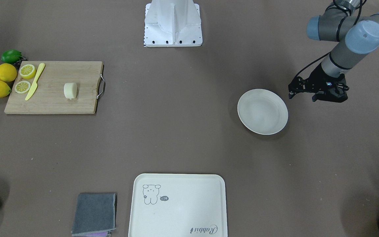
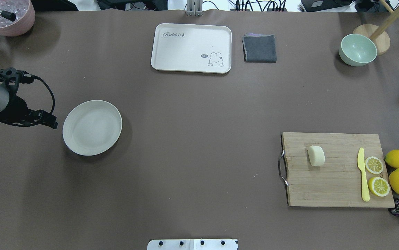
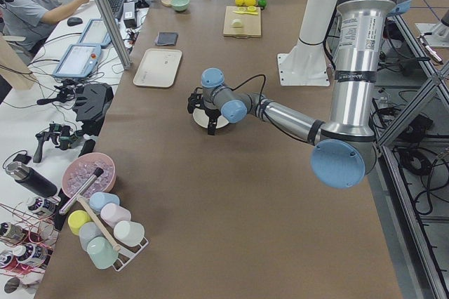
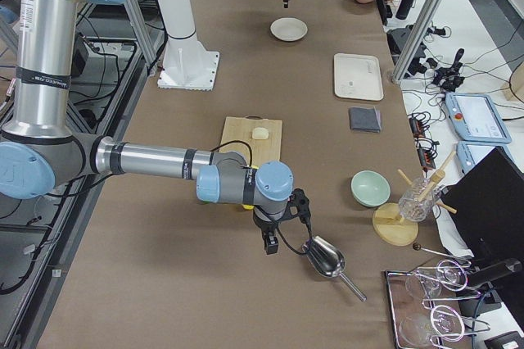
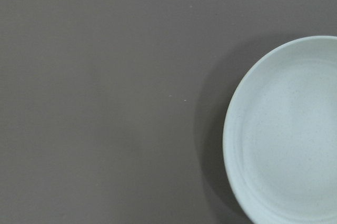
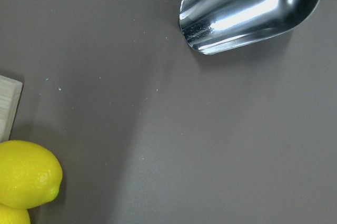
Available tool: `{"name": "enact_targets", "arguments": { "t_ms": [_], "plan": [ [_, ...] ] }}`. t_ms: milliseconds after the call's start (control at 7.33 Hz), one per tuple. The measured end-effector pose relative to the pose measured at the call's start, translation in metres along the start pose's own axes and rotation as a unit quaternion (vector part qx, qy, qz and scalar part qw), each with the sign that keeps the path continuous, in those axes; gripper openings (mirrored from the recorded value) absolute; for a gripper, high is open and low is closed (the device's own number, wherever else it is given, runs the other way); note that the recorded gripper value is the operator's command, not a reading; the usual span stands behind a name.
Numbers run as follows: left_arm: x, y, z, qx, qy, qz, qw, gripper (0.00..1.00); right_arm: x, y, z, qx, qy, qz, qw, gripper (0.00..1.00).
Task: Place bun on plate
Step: 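Move the left gripper to the rim of the white plate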
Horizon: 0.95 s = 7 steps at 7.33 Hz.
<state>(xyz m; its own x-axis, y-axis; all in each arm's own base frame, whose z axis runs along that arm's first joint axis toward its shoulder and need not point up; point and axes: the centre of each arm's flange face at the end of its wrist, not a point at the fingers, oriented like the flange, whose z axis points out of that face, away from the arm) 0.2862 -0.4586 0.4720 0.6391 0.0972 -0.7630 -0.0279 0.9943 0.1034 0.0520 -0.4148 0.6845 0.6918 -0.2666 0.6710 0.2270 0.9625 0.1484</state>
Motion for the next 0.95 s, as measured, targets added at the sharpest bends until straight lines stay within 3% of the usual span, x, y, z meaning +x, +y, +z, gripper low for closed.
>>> {"name": "enact_targets", "arguments": {
  "t_ms": [273,955],
  "plan": [
    [0.011,-0.002,0.019,0.004,0.007,-0.01,0.9999,0.76,0.001,0.001,0.001,-0.001,0.0,0.001,1.0,1.0],
    [0.005,-0.01,0.046,0.003,0.009,-0.022,0.9997,0.7,0.0,0.001,0.002,0.003,-0.005,-0.001,1.0,1.0]
  ]
}}
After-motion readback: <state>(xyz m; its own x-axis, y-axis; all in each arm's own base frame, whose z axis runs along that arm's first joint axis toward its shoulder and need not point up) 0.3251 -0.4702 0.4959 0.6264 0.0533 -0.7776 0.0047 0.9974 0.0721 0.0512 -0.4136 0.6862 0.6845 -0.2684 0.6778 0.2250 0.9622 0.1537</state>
